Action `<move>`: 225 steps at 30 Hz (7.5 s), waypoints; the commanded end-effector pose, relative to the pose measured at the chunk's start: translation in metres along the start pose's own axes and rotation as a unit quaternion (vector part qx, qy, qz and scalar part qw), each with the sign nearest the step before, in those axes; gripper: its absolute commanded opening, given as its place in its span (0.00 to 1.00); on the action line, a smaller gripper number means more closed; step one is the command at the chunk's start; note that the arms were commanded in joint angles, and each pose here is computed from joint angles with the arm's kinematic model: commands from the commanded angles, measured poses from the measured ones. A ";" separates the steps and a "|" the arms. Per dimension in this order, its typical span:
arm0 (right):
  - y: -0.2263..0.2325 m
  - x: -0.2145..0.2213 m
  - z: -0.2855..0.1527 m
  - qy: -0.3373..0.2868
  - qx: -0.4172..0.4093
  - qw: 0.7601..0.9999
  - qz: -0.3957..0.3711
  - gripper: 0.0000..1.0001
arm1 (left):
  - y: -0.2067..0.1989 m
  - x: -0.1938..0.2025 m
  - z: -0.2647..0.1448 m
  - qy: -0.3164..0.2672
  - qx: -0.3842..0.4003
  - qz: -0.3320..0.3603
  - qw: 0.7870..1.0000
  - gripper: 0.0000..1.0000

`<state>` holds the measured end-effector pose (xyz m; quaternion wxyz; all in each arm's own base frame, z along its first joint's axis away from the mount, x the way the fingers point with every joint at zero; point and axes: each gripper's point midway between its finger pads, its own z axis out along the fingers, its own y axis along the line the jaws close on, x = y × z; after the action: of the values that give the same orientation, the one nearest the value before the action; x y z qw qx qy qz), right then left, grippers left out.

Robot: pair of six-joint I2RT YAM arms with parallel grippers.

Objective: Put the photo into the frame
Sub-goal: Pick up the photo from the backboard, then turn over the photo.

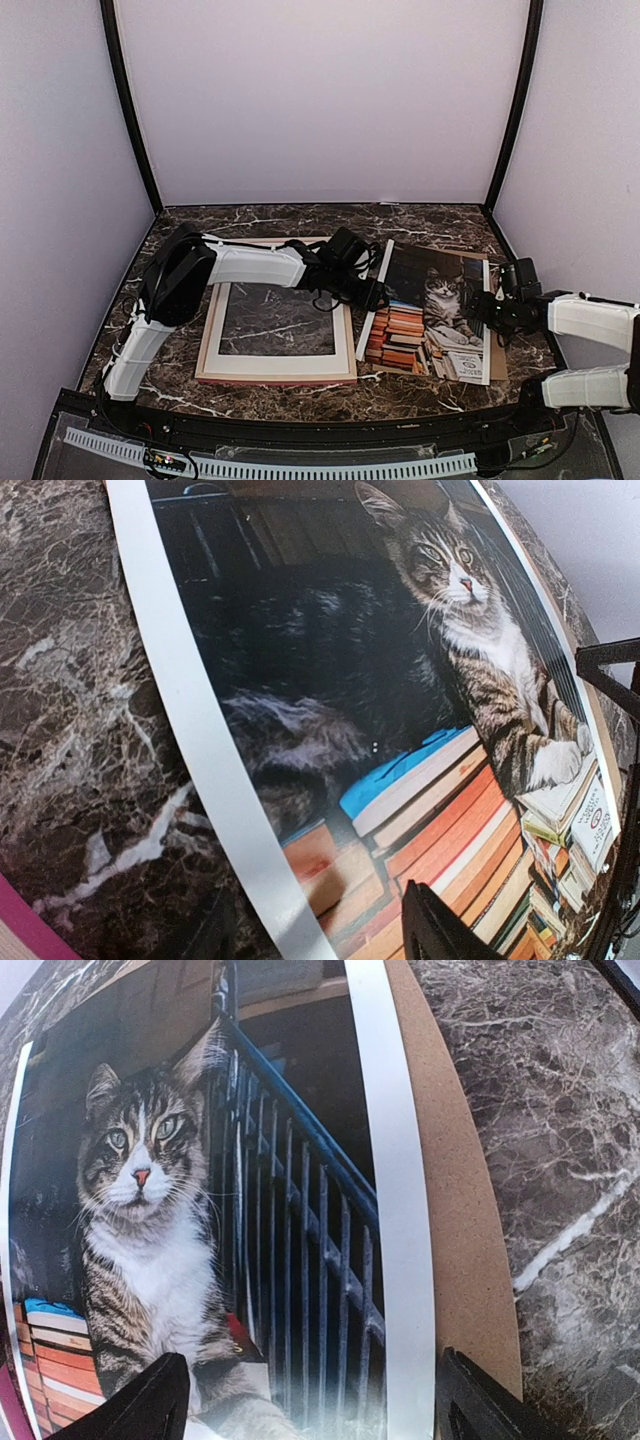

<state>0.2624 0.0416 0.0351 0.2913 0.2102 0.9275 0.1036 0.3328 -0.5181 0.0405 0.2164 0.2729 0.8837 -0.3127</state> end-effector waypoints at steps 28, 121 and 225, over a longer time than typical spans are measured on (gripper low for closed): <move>0.007 0.017 0.006 0.015 -0.047 0.999 0.001 0.80 | -0.047 -0.032 -0.029 -0.037 0.196 -0.070 0.977 0.51; 0.041 0.036 0.017 0.043 -0.063 0.995 -0.064 0.73 | -0.068 -0.136 -0.124 -0.084 0.359 -0.230 0.901 0.84; 0.158 -0.067 -0.099 -0.041 -0.242 0.968 -0.052 0.95 | -0.086 -0.048 -0.119 -0.040 -0.029 0.067 0.997 0.00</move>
<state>0.3000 0.1394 0.1744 0.3523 0.0758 0.8937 0.2672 0.3015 -0.4831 0.1757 0.2771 0.3499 0.8727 -0.1977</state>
